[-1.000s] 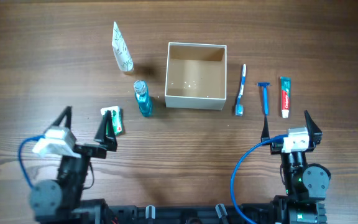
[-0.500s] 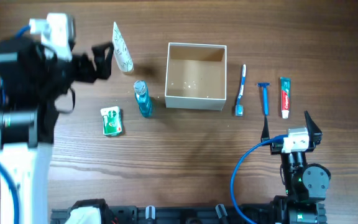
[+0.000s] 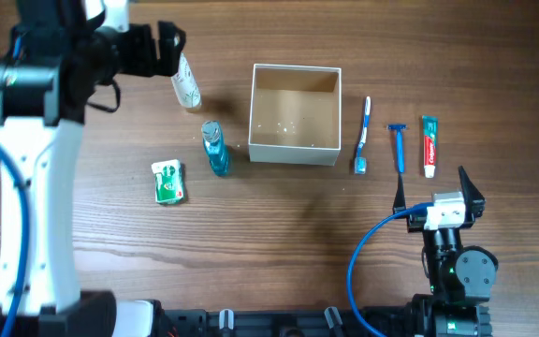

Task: Pack container
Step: 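Move the left gripper up to the standing white Pantene tube, then close the left gripper on the Pantene tube top and lift, then carry the tube right and lower it into the box's left corner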

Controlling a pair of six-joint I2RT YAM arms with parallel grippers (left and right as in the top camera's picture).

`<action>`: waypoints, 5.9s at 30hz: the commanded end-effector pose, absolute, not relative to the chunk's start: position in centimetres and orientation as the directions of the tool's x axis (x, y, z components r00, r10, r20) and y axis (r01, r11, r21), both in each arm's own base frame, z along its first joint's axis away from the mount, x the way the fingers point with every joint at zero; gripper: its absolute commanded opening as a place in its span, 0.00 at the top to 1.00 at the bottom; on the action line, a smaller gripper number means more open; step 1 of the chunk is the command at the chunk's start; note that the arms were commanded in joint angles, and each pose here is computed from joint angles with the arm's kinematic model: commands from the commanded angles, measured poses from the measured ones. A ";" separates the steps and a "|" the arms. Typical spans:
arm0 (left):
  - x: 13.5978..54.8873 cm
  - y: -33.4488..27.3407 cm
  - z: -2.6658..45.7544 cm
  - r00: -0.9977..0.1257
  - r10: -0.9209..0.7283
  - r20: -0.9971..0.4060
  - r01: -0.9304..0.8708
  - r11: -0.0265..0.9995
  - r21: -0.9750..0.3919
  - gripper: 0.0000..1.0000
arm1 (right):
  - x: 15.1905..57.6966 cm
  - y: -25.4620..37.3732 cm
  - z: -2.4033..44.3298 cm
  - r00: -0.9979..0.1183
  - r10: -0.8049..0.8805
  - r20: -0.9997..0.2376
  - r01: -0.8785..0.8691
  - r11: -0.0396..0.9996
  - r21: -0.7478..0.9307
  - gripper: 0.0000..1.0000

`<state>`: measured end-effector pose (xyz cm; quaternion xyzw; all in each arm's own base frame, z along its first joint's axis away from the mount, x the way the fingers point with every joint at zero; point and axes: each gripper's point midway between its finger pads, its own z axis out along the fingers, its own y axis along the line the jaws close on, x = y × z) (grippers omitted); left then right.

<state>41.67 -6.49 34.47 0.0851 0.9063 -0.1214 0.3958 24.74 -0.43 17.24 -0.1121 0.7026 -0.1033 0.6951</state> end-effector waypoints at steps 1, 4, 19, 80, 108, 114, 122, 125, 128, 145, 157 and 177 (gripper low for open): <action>43.8 -7.0 30.9 -0.740 0.069 -0.669 0.206 0.970 -0.127 0.00 | 24.7 -0.6 17.4 -0.003 -0.284 -0.959 0.001 0.959 -0.284 0.00; 44.7 -7.4 28.8 -0.781 0.020 -0.624 0.139 0.980 -0.142 0.00 | 24.7 -0.6 17.4 -0.003 -0.283 -0.959 0.001 0.959 -0.283 0.00; 46.9 -6.5 23.7 -0.836 0.055 -0.546 0.109 0.992 -0.067 0.00 | 24.7 -0.6 17.4 -0.003 -0.284 -0.959 0.002 0.959 -0.284 0.00; 50.2 -5.1 16.0 -0.891 0.034 -0.452 0.065 0.997 -0.053 0.04 | 24.7 -0.6 17.4 -0.003 -0.284 -0.959 0.001 0.959 -0.284 0.00; 50.4 -5.2 15.6 -0.891 0.034 -0.453 0.065 0.996 -0.053 0.96 | 24.7 -0.6 17.4 -0.003 -0.283 -0.959 0.001 0.959 -0.283 0.00; 52.2 -5.3 19.4 -0.823 0.027 -0.568 0.071 0.996 -0.056 0.96 | 24.7 -0.6 17.4 -0.003 -0.284 -0.959 0.001 0.959 -0.284 0.00; 53.0 -5.3 29.5 -0.663 0.012 -0.749 0.082 0.995 -0.056 0.96 | 24.7 -0.6 17.4 -0.003 -0.283 -0.959 0.001 0.959 -0.283 0.00; 52.1 -5.6 33.7 -0.595 0.010 -0.804 0.094 0.994 -0.057 0.96 | 24.7 -0.6 17.4 -0.003 -0.284 -0.959 0.001 0.959 -0.284 0.00; 51.0 -6.6 37.3 -0.527 0.014 -0.850 0.120 0.991 -0.058 0.96 | 24.7 -0.6 17.4 -0.003 -0.284 -0.959 0.001 0.959 -0.284 0.00; 44.8 -20.9 39.1 -0.492 0.150 -0.858 0.406 0.911 -0.073 0.96 | 24.7 -0.6 17.4 -0.003 -0.283 -0.959 0.001 0.959 -0.283 0.00; 44.2 -22.3 31.6 -0.689 0.199 -0.697 0.412 0.899 -0.151 0.96 | 24.7 -0.6 17.4 -0.003 -0.283 -0.959 0.001 0.959 -0.283 0.00; 47.3 -23.4 21.4 -0.794 0.265 -0.547 0.368 0.926 -0.084 0.96 | 24.7 -0.6 17.4 -0.003 -0.284 -0.959 0.002 0.959 -0.284 0.00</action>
